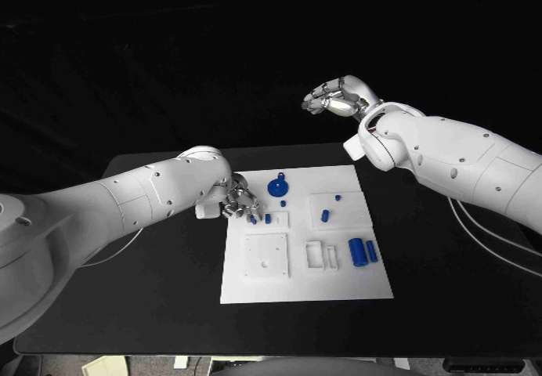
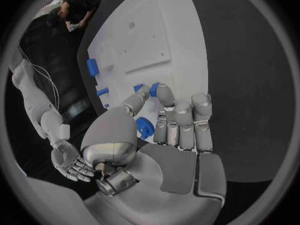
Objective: Assemble the parts on the task board
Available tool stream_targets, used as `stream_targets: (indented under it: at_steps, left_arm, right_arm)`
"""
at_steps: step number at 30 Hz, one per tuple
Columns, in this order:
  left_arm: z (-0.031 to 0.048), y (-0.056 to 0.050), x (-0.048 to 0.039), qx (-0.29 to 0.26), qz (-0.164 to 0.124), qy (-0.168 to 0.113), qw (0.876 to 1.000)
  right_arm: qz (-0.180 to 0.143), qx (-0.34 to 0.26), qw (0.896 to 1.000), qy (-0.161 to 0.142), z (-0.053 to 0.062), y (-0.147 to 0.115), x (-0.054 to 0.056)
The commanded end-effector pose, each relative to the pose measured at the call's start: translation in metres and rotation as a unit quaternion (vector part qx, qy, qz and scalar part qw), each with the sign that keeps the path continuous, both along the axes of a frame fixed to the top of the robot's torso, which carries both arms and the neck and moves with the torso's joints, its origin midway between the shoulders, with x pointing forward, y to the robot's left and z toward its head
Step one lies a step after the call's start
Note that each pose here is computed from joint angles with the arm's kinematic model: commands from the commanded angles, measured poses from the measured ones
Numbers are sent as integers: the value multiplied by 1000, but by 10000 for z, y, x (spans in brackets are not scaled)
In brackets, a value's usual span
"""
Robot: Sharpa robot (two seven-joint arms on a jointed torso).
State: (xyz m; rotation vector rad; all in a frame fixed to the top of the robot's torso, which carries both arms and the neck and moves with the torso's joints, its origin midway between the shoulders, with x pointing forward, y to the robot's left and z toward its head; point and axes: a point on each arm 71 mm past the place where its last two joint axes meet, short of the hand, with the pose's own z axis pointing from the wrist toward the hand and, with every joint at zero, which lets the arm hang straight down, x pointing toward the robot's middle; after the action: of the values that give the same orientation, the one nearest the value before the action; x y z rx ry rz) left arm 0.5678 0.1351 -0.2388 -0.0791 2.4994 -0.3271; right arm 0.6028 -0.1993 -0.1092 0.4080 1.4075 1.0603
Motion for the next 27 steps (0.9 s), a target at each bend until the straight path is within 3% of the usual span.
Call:
stream_targets:
  at_steps: [1, 27]
  left_arm:
    - [-53, -45, -45, -3, -8, 10, 1000]
    - [-68, 4, -57, 9, -6, 20, 1000]
  right_arm:
    - [3, -2, 1000, -1, 2, 4, -2]
    - [4, -2, 1000, 0, -2, 11, -3]
